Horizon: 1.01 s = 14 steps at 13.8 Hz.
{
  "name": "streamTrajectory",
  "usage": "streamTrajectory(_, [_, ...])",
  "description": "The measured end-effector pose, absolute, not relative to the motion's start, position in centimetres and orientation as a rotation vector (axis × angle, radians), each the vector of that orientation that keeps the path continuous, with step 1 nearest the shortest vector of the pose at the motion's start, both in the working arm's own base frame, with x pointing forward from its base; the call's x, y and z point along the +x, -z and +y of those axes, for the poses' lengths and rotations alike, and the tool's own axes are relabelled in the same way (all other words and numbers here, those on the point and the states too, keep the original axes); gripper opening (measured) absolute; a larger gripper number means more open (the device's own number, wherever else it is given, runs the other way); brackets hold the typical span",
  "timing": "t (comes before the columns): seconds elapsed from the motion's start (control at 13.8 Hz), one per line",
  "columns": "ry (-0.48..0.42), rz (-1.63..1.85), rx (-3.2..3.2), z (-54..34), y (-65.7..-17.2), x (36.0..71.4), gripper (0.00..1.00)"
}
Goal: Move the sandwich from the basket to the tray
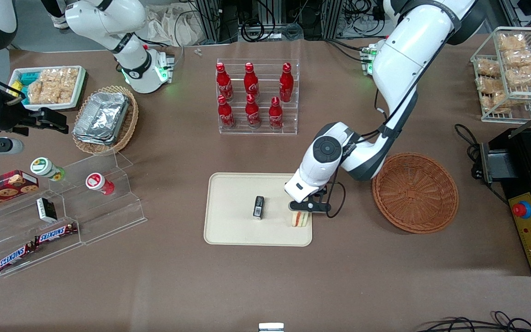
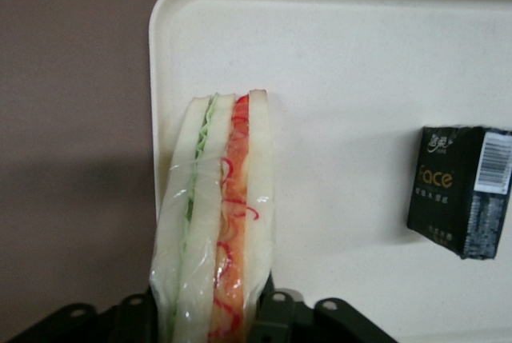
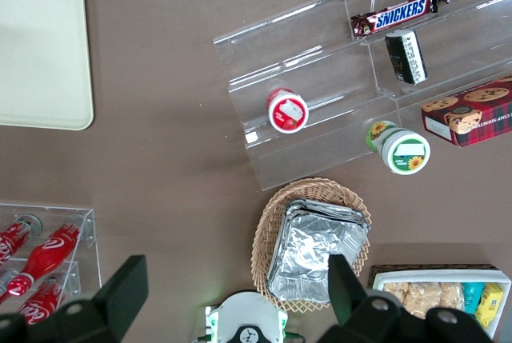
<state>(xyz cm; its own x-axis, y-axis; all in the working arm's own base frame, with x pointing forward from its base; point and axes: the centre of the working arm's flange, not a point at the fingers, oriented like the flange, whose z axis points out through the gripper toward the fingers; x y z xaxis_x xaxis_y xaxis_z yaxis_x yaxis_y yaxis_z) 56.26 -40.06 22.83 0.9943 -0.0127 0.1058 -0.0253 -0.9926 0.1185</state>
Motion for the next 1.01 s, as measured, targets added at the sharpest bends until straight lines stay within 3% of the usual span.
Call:
streamTrajectory(0.14, [-0.200,0.029,3.007,-40.4,-24.3,56.6,0.71])
streamTrajectory(0.36, [-0.235,0.091,3.043,-39.3,-30.4,57.0,1.00])
streamTrajectory(0.65, [-0.117,0.156,3.102,-34.2,-40.6,56.7,1.00])
streamTrajectory(1.01, [0.063,0.095,3.159,-23.4,-49.2,56.5,1.00])
